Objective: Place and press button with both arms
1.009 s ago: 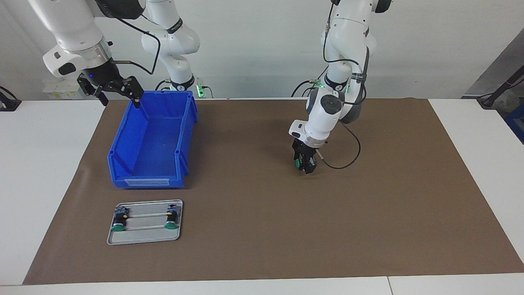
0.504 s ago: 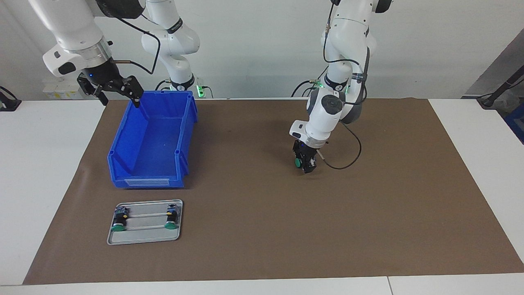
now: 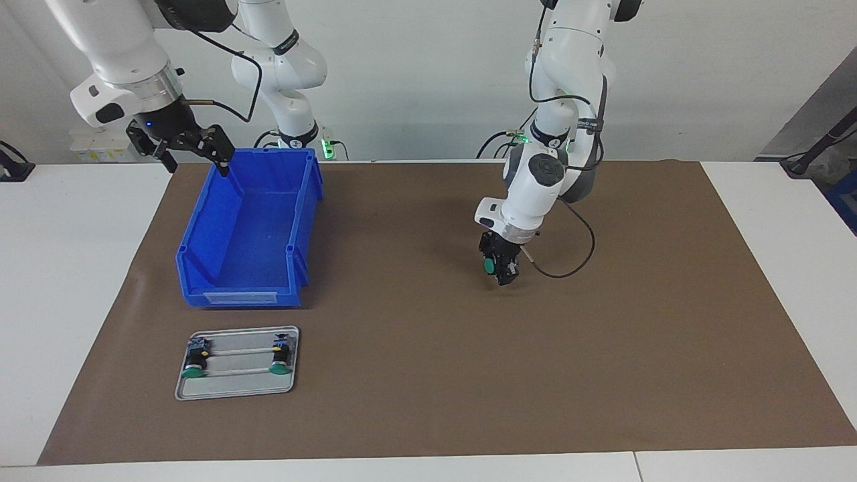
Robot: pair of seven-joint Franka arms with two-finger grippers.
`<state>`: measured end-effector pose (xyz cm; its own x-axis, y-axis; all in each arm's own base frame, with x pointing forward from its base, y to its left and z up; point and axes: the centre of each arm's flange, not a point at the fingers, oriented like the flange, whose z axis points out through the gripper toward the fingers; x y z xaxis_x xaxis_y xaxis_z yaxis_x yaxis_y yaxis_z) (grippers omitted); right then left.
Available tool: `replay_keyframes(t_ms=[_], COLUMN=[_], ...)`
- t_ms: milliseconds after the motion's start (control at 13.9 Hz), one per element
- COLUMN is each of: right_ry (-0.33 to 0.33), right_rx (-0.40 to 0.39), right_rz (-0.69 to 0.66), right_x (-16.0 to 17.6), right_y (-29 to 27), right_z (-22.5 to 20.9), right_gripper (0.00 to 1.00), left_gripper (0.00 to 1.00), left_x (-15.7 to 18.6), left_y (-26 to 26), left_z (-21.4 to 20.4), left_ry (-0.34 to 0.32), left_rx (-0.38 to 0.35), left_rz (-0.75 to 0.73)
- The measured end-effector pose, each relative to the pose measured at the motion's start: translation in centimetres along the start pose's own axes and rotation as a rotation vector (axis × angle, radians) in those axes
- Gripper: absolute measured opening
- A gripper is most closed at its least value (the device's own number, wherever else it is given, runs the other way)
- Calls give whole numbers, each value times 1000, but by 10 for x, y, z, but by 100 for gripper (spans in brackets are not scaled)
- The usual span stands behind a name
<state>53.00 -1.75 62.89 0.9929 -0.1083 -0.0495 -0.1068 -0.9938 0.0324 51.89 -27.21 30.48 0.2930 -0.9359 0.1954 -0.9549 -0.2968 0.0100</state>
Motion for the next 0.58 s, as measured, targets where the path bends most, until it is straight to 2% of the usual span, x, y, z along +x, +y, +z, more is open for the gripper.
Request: replay_keyframes(t_ms=[432, 576], right_ry=[1, 1], right_rx=[0, 0], right_rz=[2, 2], right_x=[0, -1], right_y=[1, 1], right_z=[-1, 0], right_gripper=[100, 100], left_gripper=[8, 7], left_x=[-13, -20], left_y=[-20, -26], left_z=[-9, -11], left_ry=[50, 86], left_rx=[-18, -37], left_rz=[-102, -135])
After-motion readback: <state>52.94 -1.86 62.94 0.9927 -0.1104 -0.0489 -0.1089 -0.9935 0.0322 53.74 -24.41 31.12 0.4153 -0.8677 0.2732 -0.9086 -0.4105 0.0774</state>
